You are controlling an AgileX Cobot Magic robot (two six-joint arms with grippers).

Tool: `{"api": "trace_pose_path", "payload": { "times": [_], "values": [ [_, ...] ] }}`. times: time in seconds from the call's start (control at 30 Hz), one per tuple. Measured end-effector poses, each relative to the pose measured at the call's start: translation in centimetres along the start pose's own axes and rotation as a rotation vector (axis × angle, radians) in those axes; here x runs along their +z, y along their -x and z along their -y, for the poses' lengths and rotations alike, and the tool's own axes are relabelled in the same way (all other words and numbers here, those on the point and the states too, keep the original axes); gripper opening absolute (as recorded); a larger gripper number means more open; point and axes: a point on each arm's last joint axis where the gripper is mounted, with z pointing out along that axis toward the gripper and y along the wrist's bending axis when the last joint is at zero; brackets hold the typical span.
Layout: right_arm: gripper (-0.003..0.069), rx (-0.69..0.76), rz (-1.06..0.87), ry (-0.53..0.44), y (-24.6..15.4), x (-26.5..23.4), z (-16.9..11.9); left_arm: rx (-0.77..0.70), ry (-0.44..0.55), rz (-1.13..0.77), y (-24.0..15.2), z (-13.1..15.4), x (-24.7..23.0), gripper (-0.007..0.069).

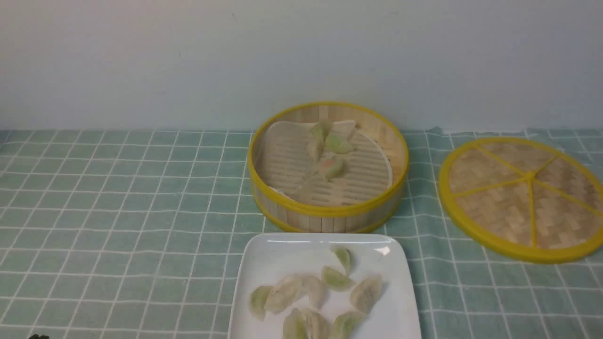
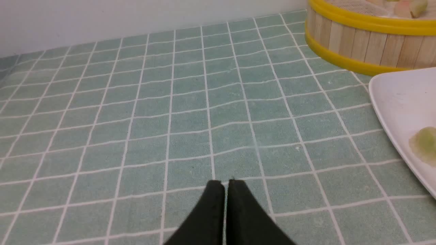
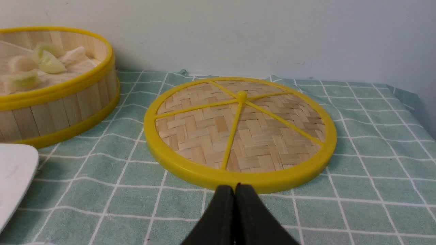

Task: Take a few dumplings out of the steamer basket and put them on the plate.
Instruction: Use the left arm to grab a dumpling from the steamer

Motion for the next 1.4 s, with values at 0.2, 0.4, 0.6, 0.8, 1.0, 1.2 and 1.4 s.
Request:
{"api": "trace_pose_path", "payload": {
  "times": [0.2,0.4,0.6,0.8,1.0,1.2,1.4],
  "values": [
    [-0.0013,0.0,0.0,0.0,0.0,0.0,0.0,0.0,0.0,0.0,0.0,0.0,0.0,-0.0006],
    [-0.0013,0.0,0.0,0.0,0.0,0.0,0.0,0.0,0.0,0.0,0.0,0.0,0.0,-0.0006],
    [-0.0013,-0.001,0.0,-0.001,0.0,0.0,0.0,0.001,0.0,0.0,0.0,0.0,0.0,-0.0006],
    [-0.0013,-0.001,0.0,-0.001,0.0,0.0,0.0,-0.101,-0.011,0.078,0.7,0.1,0.0,-0.0006],
    [-0.0013,0.339,0.141,0.053,1.2,0.0,-0.3,-0.576,-0.065,0.312,2.8,-0.2,-0.4,-0.0006],
    [-0.0013,0.877,0.335,0.116,2.9,-0.5,0.3,-0.917,-0.063,0.475,3.8,-1.3,-0.9,-0.0006],
    [-0.0013,0.988,0.402,0.123,3.4,-0.7,0.7,-1.043,-0.012,0.646,5.2,-2.7,-2.0,-0.0006]
  ]
}}
